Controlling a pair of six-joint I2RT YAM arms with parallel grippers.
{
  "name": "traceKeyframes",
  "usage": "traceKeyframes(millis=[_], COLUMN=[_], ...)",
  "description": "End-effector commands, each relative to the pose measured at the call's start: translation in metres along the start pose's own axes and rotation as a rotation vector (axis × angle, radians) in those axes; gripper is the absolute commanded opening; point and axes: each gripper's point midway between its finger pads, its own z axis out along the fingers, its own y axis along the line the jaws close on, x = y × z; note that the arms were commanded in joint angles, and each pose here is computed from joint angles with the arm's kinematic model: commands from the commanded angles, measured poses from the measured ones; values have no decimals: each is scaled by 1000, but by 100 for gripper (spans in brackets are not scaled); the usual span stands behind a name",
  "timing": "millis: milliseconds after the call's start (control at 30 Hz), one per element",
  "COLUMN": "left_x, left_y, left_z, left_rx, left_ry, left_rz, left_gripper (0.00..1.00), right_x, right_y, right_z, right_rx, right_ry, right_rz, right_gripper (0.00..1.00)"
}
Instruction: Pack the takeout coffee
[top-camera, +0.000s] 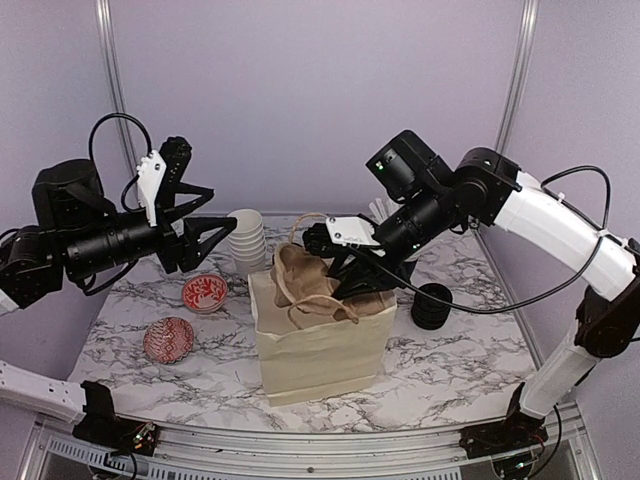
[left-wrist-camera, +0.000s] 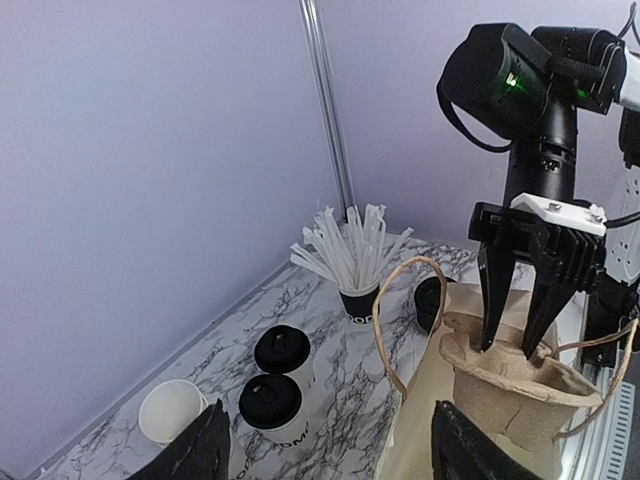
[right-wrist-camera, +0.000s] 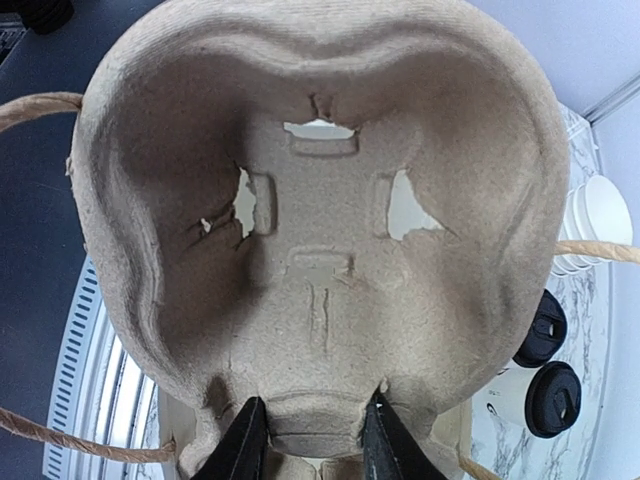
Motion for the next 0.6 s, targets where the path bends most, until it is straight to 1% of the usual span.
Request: traceKeyframes(millis=[0,167,300,500,567], left_x=[15,17,29,42,44], left_y=[-7,9,22,30,32], left_z=[19,20,22,23,23], left_rx=[86,50,2,-23,-29], left_ry=[84,65,84,93,96], left_rz=[-50,-70,-85,-105,-107], left_gripper=[69,69,69,69,69], right_x=[12,30,39,53,53], right_y=[11,14,14,14,11], right_z=[7,20,28,43,46], right_rx=[-56,-78,-71,-75,-68], right_ry=[42,114,161,235,242], right_rz=[1,19,20,34,38], right_gripper=[32,32,32,32,31])
